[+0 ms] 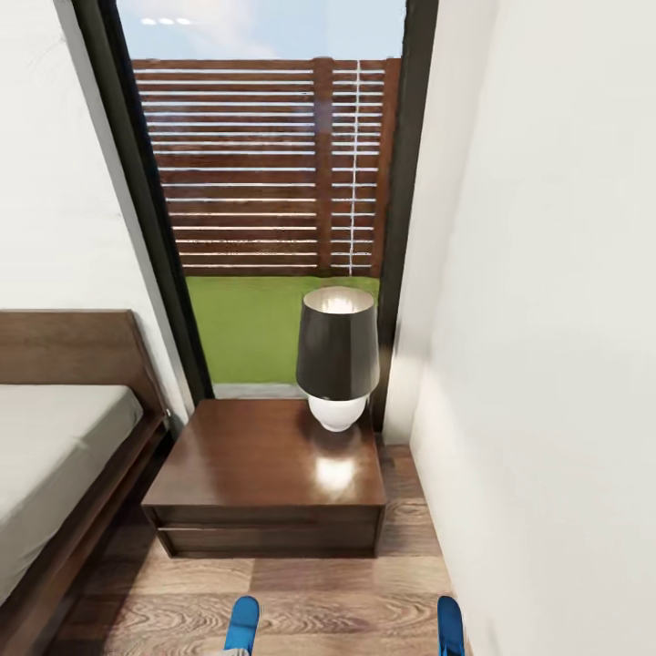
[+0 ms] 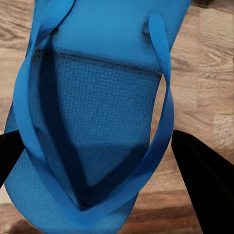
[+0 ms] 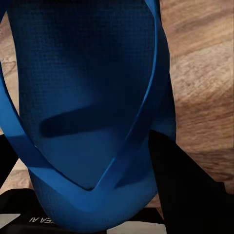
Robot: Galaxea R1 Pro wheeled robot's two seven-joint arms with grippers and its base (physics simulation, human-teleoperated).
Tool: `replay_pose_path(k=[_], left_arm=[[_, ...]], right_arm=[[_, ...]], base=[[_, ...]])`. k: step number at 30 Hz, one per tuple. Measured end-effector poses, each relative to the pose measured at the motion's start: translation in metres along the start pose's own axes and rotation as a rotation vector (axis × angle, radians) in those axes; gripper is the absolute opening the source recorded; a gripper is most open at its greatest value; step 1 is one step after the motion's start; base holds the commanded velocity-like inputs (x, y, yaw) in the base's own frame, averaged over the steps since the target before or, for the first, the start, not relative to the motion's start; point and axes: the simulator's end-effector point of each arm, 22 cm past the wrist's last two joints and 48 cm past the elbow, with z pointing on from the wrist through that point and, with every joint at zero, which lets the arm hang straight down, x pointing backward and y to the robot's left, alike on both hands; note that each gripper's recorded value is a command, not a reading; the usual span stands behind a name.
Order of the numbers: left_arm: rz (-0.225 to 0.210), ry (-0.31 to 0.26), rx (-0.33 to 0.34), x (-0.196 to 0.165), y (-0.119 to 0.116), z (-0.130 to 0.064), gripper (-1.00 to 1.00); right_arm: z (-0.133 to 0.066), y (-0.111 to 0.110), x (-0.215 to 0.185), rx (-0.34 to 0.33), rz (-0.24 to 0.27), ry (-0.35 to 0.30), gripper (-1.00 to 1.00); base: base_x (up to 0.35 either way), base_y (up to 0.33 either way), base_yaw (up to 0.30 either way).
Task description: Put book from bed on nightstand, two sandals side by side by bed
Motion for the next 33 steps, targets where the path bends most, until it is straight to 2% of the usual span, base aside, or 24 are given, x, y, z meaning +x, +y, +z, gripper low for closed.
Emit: replay_pose_path(k=[16, 23, 33], left_arm=[[0.004, -0.003, 0.001, -0.001, 0.0, 0.0, -1.0], [0.006, -0.002, 0.017, 0.0, -0.012, 0.002, -1.0], [0.017, -0.041, 0.038, -0.019, -0.022, 0.005, -1.0]], right_arm=[[0.0, 0.0, 0.0, 0.0, 0.0, 0.0, -1.0], [0.001, 0.003, -0.001, -0.005, 0.002, -0.004, -1.0], [0.002, 0.009, -0.016, -0.016, -0.006, -0.035, -1.0]], base=[[0.0, 0.0, 0.293], [0.0, 0.0, 0.294], [0.0, 0.0, 0.294]])
